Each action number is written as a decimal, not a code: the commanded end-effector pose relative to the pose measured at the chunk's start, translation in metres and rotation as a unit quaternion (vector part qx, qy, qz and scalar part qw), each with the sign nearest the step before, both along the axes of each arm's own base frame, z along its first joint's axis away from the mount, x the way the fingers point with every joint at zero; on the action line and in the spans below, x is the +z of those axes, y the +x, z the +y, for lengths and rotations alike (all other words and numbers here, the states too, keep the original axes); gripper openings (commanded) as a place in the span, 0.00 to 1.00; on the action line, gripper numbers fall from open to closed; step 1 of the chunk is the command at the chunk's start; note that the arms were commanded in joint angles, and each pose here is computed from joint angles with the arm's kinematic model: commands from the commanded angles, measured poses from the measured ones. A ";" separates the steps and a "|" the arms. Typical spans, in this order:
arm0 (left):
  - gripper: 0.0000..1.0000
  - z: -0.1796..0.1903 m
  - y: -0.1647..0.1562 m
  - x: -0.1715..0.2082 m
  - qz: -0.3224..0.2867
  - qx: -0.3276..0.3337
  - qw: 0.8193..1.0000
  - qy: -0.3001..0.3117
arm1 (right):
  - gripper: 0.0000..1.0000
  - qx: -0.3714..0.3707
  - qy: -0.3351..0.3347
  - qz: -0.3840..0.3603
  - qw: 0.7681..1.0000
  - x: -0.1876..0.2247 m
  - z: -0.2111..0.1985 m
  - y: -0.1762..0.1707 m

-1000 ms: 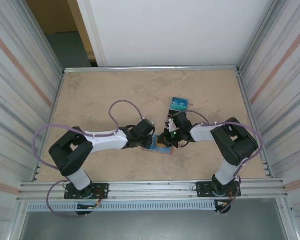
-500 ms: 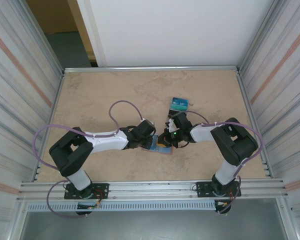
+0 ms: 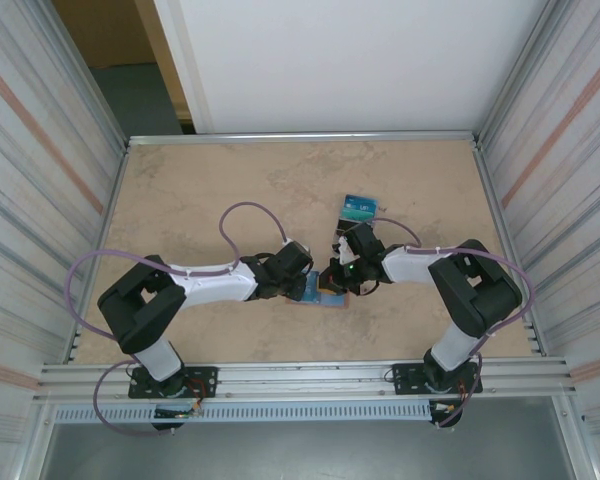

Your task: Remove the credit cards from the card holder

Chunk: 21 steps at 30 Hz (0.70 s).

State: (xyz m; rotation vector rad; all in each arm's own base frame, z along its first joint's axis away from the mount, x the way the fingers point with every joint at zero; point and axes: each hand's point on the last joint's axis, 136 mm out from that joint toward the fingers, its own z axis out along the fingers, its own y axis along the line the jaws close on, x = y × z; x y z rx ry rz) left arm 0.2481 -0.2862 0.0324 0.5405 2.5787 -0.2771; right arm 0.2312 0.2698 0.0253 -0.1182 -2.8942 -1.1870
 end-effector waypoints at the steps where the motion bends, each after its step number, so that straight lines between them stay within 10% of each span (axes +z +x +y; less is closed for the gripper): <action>1: 0.25 0.013 -0.010 -0.006 0.018 0.004 0.999 0.032 | 0.00 -0.006 -0.040 -0.008 0.999 -0.001 -0.015 0.002; 21: 0.34 0.005 -0.002 0.026 -0.015 -0.002 1.000 0.004 | 0.25 -0.024 -0.003 -0.015 1.000 0.019 -0.013 0.005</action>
